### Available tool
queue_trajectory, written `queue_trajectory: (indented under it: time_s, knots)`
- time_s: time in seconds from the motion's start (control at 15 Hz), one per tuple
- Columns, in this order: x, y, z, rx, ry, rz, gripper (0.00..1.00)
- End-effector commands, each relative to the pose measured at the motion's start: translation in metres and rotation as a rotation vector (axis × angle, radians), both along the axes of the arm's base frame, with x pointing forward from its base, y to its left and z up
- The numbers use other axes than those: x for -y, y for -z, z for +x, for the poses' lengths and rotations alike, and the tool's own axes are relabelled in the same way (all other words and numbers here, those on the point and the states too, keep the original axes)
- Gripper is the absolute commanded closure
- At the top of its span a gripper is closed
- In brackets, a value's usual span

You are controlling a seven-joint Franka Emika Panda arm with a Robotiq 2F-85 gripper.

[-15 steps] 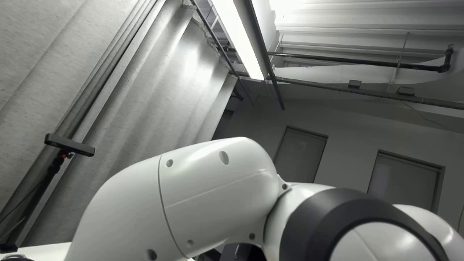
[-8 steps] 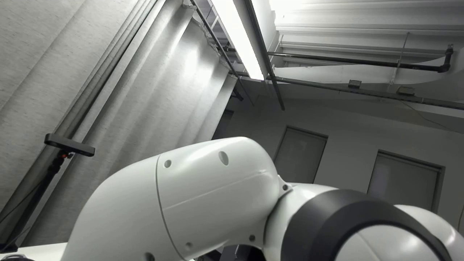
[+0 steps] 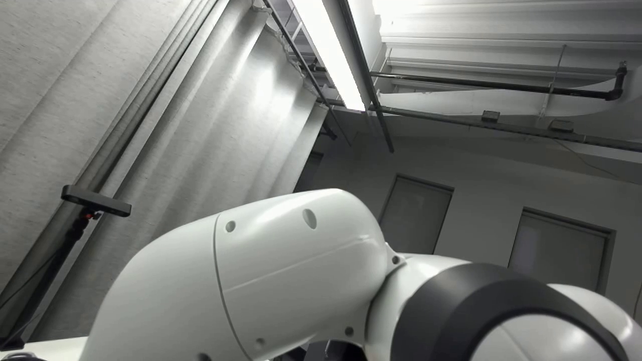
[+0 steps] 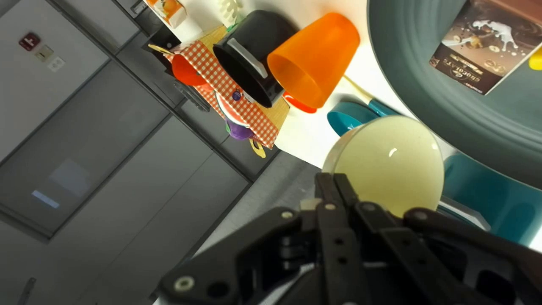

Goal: Pour the contents of the bowl and the blue cup onto the plate

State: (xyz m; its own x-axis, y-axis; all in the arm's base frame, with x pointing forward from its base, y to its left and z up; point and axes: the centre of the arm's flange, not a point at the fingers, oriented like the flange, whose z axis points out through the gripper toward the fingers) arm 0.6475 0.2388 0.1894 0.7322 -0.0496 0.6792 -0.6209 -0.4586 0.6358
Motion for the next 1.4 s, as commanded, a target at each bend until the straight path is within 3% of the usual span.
queue_trajectory:
  time_s: [0.0, 0.33, 0.73, 0.8, 1.2, 1.33]
  knots:
    - [0.0, 0.0, 0.0, 0.0, 0.0, 0.0, 0.97]
    - [0.001, -0.001, -0.003, 0.047, 0.073, -0.033, 0.99]
    - [0.006, -0.004, -0.012, 0.168, 0.237, -0.113, 0.99]
    - [0.055, -0.053, -0.054, 0.188, 0.256, -0.118, 0.99]
    - [0.116, -0.118, -0.086, 0.267, 0.377, -0.188, 0.99]
    - [0.143, -0.144, -0.1, 0.268, 0.397, -0.175, 0.99]
